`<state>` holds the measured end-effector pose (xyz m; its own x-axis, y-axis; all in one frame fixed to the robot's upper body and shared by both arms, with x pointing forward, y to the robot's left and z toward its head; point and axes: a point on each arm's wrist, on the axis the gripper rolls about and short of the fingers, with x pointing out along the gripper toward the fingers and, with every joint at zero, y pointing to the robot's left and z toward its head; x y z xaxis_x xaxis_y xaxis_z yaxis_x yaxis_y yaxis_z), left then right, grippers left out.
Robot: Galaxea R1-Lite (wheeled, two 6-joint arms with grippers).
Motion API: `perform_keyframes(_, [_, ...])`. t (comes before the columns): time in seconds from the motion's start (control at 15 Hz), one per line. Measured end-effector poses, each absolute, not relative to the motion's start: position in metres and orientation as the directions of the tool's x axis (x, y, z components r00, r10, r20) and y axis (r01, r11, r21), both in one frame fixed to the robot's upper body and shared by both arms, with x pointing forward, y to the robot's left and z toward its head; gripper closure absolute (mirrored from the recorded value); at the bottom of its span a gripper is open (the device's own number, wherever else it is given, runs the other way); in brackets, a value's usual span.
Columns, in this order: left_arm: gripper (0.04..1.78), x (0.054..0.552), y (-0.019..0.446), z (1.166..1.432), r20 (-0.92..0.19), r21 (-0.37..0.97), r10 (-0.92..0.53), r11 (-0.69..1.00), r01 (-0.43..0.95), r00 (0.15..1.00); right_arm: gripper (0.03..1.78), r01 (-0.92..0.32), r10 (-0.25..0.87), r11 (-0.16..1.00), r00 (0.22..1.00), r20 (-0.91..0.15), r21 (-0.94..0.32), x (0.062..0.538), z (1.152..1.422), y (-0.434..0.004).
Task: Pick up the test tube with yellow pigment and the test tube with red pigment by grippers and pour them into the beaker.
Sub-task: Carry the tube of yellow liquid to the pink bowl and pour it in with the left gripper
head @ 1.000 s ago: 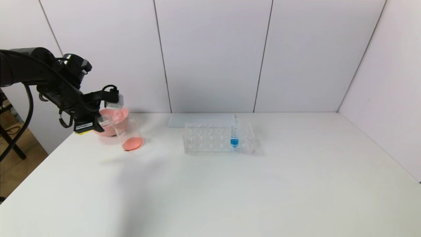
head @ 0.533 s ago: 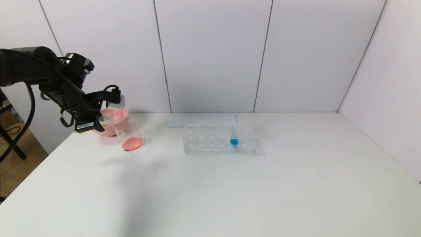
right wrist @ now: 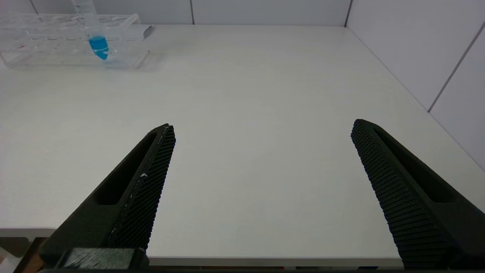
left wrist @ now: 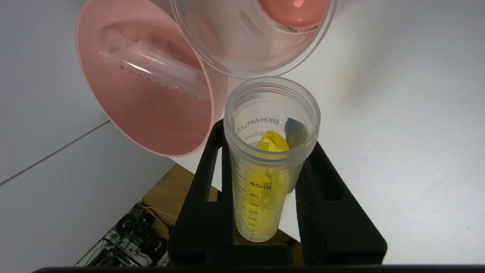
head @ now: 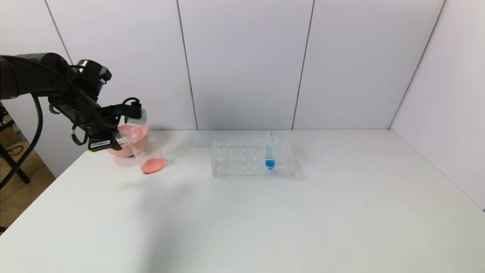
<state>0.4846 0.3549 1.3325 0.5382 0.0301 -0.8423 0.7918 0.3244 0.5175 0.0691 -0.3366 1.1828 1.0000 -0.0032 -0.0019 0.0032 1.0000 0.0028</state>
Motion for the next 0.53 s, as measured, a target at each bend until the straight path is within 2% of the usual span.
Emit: perform_keyframes(0.53, [1.35, 0.4857, 0.3515, 1.3322, -0.838, 0.535, 0.082, 0.314, 0.784, 0.539, 0.11, 0.003, -0.003, 1.000, 1.000, -0.002, 0.003, 0.0691, 1.1828, -0.3366])
